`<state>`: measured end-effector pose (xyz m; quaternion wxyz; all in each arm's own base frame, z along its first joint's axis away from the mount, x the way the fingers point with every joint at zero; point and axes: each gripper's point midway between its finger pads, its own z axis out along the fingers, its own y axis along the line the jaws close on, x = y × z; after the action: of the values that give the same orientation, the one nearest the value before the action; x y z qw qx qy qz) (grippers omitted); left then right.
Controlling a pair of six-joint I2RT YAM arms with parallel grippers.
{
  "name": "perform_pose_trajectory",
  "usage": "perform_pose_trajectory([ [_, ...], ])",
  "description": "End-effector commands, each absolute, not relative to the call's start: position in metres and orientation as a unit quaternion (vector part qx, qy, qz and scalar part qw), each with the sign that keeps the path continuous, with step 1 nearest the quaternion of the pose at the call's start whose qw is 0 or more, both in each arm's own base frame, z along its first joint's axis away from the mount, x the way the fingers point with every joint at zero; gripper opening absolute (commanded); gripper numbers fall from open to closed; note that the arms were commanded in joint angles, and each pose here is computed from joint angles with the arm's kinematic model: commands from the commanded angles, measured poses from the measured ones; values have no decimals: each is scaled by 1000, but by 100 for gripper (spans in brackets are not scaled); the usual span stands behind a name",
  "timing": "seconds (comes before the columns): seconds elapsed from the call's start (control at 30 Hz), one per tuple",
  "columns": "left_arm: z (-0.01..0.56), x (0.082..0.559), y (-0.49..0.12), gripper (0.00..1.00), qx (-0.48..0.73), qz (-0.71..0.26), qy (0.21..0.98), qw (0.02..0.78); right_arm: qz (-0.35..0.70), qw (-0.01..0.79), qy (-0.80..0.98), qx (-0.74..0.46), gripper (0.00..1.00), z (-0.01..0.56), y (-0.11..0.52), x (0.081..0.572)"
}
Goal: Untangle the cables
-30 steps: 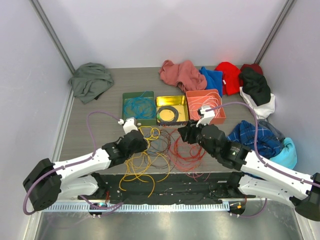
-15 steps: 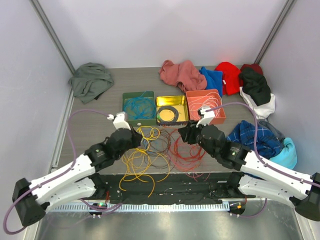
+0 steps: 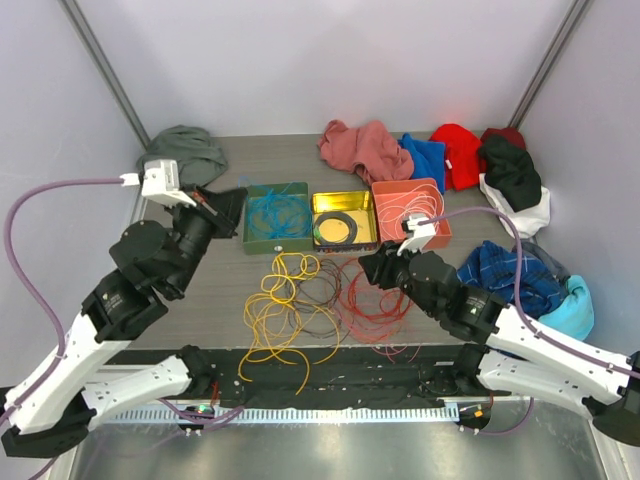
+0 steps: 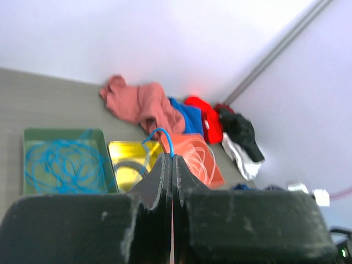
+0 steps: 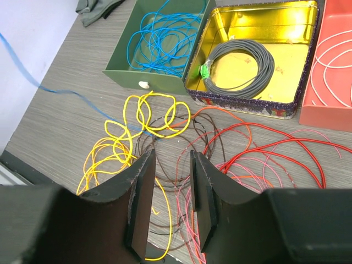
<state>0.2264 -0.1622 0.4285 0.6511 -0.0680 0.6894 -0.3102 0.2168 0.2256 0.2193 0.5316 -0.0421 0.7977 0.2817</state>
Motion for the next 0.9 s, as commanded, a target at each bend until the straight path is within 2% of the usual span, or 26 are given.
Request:
perform_pose_trajectory([
  [0.0, 463, 243, -151, 0, -52, -240, 673, 697, 309, 545, 779, -26, 39, 240, 226, 214],
  [0.27, 553, 258, -166, 0, -35, -236, 623, 745, 317, 538, 780, -32, 40, 239, 224, 207],
  [0.47, 577, 281, -176, 0, -28, -192, 610, 768, 322, 539, 778, -33, 40, 239, 219, 202],
  [0.6, 552, 313, -178, 0, -31, -157, 644, 748, 322, 547, 772, -26, 40, 244, 208, 198],
  [0.67, 532, 329, -188, 0, -36, -179, 666, 723, 317, 548, 774, -23, 40, 243, 203, 197],
  [0.87, 445, 371, -185, 0, -64, -171, 733, 656, 301, 557, 774, -12, 40, 237, 189, 196],
])
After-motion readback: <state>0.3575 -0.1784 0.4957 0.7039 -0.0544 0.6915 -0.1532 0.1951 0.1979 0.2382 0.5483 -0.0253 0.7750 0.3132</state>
